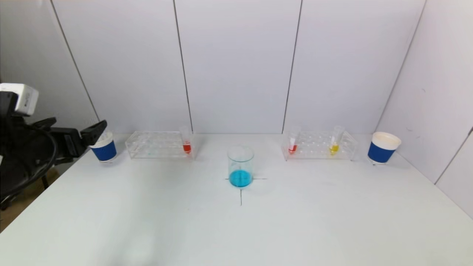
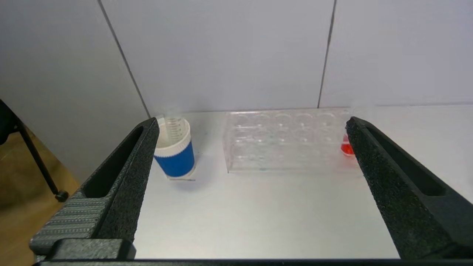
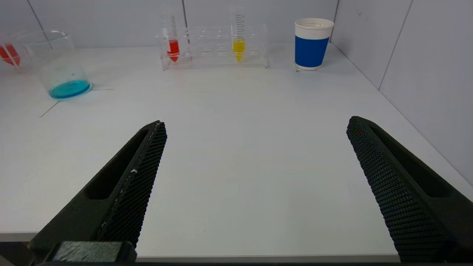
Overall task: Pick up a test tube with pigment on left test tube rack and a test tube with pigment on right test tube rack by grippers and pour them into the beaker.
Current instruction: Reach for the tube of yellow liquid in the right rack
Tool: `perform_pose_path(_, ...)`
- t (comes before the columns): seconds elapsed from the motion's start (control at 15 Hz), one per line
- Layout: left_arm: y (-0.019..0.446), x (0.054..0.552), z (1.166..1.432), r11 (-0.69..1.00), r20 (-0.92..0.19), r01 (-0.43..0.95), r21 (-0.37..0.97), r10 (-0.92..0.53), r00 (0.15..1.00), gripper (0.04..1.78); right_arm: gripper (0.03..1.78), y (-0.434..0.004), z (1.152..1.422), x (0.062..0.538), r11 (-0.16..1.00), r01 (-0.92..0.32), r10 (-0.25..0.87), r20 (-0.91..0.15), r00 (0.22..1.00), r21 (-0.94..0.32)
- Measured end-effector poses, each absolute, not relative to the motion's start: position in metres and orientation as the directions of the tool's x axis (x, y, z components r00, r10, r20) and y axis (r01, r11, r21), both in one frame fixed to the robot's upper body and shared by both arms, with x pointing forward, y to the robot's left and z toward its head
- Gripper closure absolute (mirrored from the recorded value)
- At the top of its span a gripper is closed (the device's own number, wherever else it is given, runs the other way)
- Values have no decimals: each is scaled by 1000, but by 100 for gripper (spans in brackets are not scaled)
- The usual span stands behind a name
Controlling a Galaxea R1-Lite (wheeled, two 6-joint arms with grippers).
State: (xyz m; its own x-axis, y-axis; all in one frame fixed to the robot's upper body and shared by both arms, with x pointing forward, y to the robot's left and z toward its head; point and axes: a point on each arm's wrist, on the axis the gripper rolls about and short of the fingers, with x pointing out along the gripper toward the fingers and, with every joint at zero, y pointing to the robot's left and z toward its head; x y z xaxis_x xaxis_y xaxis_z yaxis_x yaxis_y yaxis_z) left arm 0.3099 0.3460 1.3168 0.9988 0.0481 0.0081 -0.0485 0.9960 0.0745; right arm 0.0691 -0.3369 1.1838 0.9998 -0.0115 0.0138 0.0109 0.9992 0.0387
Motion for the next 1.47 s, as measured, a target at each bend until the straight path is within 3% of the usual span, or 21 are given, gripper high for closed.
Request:
perform_pose_path(0.53, 336, 165, 1290, 997, 11, 15, 70, -16, 1000, 6, 4, -337, 1184, 69, 999, 11, -11, 14, 1000, 38)
perform_pose_path(0.8, 332, 107, 1263, 998, -55, 54, 33, -52, 997, 6, 4, -337, 1184, 69, 999, 11, -11, 14, 1000, 39)
perform_pose_path(1.47, 331, 57, 1205, 995, -93, 94, 29, -91, 992, 6, 4, -337, 1184, 69, 999, 11, -12, 14, 1000, 39)
